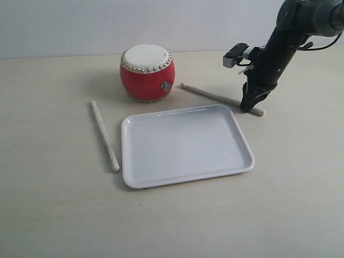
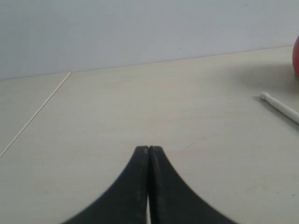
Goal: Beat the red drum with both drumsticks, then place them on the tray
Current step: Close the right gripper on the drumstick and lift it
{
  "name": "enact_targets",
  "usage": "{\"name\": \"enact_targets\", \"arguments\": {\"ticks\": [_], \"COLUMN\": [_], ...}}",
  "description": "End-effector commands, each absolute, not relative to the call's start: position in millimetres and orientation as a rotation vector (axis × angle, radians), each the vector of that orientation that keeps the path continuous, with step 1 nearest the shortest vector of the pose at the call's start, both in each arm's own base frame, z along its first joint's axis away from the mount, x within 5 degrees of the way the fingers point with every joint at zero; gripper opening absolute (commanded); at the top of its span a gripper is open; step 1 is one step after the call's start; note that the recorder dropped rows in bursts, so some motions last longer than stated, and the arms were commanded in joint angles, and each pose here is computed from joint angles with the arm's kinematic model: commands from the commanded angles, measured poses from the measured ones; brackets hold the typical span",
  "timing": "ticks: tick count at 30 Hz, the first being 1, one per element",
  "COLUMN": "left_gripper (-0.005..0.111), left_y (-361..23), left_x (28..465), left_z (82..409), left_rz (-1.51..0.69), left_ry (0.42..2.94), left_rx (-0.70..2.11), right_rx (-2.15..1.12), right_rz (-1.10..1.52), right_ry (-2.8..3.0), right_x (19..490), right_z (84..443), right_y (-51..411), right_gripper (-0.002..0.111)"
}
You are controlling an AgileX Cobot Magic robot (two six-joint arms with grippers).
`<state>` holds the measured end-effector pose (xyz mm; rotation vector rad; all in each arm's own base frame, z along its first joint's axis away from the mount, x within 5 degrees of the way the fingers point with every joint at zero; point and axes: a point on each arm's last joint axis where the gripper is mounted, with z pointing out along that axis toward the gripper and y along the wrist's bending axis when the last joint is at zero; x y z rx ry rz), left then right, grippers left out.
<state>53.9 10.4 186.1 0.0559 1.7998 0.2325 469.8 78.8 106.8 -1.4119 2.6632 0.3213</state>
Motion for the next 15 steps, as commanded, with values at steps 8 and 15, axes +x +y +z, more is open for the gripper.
{"name": "enact_targets", "arguments": {"ticks": [8, 15], "left_gripper": [0.000, 0.000], "left_y": [10, 10], "left_x": [54, 54], "left_z": [186, 186], "left_rz": [0.221, 0.220], "left_ry": [1.786, 1.786], "left_rx": [0.051, 0.050], "right_rx": [-1.157, -0.952], "right_rz": [0.209, 0.170], "right_ry": [2.695, 2.791], "right_x": [469, 451], "right_z": [165, 219], "right_y": [74, 68], "right_gripper": [0.000, 0.000]}}
